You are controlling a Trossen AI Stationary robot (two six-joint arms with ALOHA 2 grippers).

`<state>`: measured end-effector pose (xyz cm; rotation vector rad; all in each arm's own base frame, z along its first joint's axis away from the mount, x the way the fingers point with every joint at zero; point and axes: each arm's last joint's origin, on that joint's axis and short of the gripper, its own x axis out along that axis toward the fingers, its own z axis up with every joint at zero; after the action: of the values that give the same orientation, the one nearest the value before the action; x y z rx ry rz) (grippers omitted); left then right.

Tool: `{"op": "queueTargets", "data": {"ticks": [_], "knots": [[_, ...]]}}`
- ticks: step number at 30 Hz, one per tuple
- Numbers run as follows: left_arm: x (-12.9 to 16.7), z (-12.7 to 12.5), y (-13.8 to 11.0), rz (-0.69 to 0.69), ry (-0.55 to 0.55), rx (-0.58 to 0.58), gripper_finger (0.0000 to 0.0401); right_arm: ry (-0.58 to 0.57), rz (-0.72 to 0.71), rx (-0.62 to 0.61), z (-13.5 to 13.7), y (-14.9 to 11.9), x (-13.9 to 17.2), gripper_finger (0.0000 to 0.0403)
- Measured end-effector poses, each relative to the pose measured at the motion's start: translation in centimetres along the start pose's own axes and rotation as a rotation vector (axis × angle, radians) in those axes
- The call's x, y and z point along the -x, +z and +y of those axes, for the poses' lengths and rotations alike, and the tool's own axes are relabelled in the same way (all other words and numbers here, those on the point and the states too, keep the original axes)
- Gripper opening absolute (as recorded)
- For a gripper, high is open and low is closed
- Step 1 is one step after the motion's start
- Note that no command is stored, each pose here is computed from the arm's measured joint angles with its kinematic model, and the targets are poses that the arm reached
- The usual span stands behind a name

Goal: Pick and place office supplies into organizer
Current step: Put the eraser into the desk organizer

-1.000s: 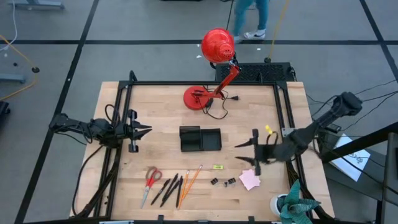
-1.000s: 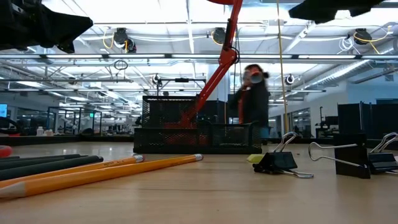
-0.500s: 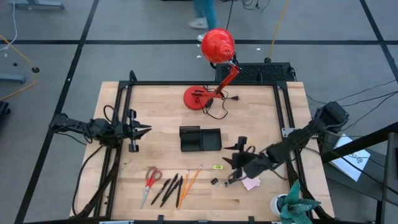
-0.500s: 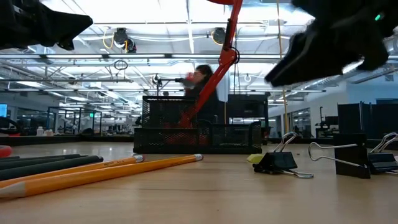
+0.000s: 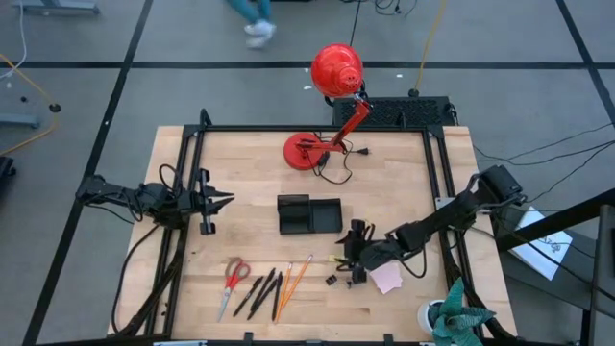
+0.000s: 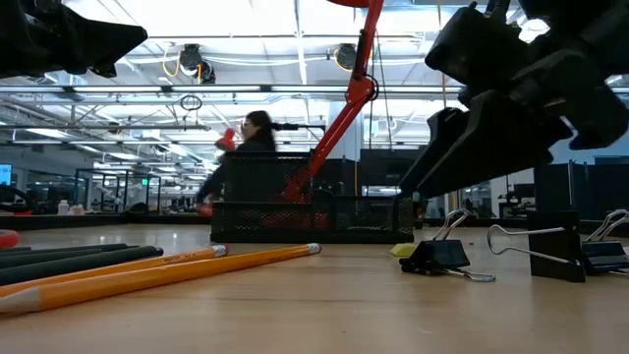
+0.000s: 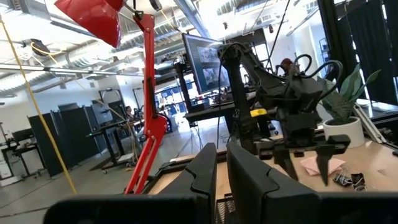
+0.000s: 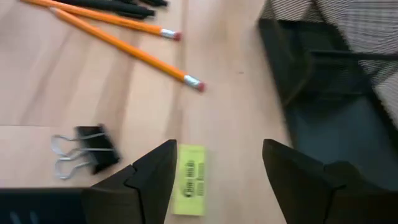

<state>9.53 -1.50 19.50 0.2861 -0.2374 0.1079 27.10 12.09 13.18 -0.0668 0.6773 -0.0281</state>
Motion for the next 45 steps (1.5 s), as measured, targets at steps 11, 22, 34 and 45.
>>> {"op": "queueTargets", "data": {"ticks": [11,22,34,45], "knots": [[0.0,0.0,-0.1,0.008,0.004,0.035,0.0047,0.070,0.045,0.001,0.1,-0.8,-1.0,0.0233],[0.0,0.0,-0.1,0.013,0.008,0.026,0.0047,0.054,0.102,-0.015,0.1,-1.7,-1.6,0.0232],[0.0,0.0,-0.1,0.013,0.010,0.025,0.0047,0.074,0.140,-0.047,-0.5,-2.4,-2.8,0.0222],[0.0,0.0,-0.1,0.013,0.010,0.019,0.0047,0.096,0.147,-0.011,-0.4,-2.4,-2.9,0.0162]]}}
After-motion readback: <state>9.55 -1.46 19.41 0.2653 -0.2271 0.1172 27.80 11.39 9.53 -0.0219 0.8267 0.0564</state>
